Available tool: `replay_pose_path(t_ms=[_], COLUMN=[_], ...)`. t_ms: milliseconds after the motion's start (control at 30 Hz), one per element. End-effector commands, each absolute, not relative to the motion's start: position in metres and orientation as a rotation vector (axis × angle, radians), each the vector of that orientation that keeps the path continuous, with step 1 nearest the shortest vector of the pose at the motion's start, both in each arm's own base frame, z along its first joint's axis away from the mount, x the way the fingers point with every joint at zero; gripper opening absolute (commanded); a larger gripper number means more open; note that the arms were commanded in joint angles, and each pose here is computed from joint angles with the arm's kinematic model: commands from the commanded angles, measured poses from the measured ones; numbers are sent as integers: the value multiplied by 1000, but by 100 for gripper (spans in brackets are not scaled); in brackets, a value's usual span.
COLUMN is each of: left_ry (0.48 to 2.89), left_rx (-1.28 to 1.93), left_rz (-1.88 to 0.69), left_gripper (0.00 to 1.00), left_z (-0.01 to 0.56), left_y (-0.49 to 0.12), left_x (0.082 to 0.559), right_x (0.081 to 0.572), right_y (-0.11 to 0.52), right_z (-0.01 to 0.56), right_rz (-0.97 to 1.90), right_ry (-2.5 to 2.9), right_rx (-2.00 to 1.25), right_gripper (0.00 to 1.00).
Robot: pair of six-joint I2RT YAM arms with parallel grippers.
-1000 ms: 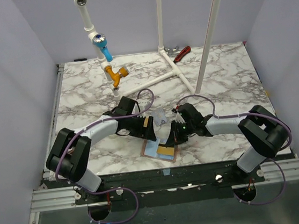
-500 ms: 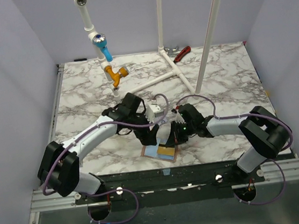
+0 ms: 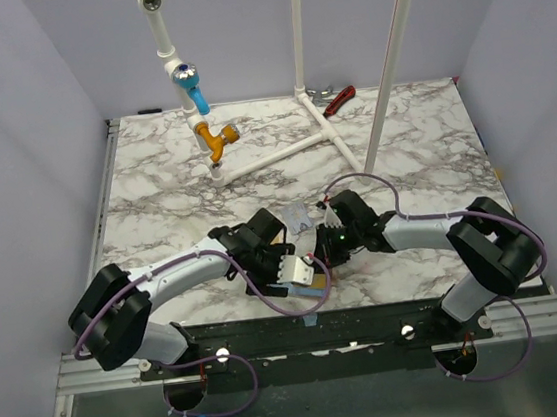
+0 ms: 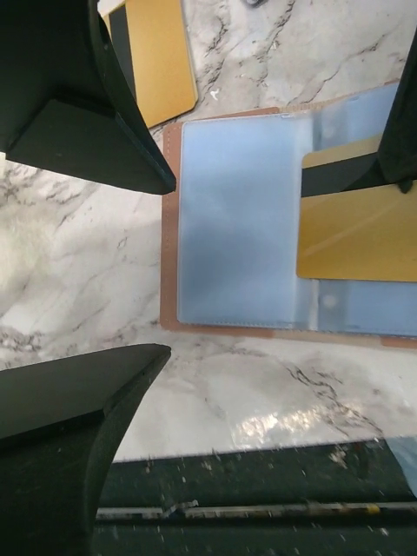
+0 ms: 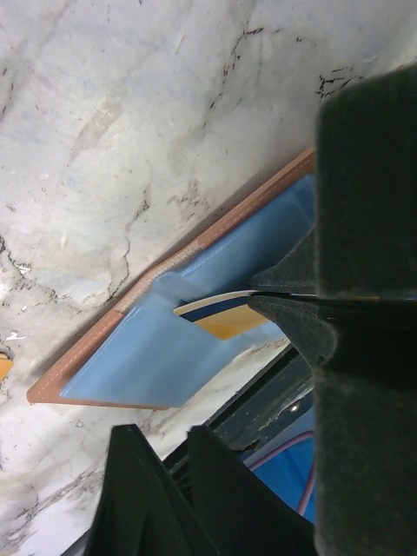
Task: Put the credit cards into the card holder
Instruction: Insert the credit card into the card holder.
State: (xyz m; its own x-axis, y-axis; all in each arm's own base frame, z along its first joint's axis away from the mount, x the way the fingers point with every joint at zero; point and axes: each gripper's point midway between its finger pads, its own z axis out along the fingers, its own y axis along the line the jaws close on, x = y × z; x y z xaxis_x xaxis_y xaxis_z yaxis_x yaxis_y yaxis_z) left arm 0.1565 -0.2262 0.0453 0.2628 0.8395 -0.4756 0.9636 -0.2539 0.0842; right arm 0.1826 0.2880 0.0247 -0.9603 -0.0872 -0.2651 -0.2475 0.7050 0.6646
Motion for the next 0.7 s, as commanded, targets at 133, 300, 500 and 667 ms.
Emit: replay_pose_path(t_ms=[133, 300, 500, 667], left_ry=[1517, 1565, 1728, 1882], left_rx=[2290, 2288, 2199, 2066], left_rz=[-369, -438, -528, -580], left_gripper=[69, 59, 44, 42], left_z=[33, 27, 28, 27], left_y=[-239, -248, -257, -260], left_x=[172, 158, 148, 142], right_x=[184, 188, 190, 201], right_y=[272, 276, 272, 260], right_z=[26, 40, 55, 77], right_rz=[940, 952, 933, 847], right_ry=[2742, 2728, 2692, 2613], right_rx=[-292, -306, -304, -249], right_gripper=[1, 1, 1, 1])
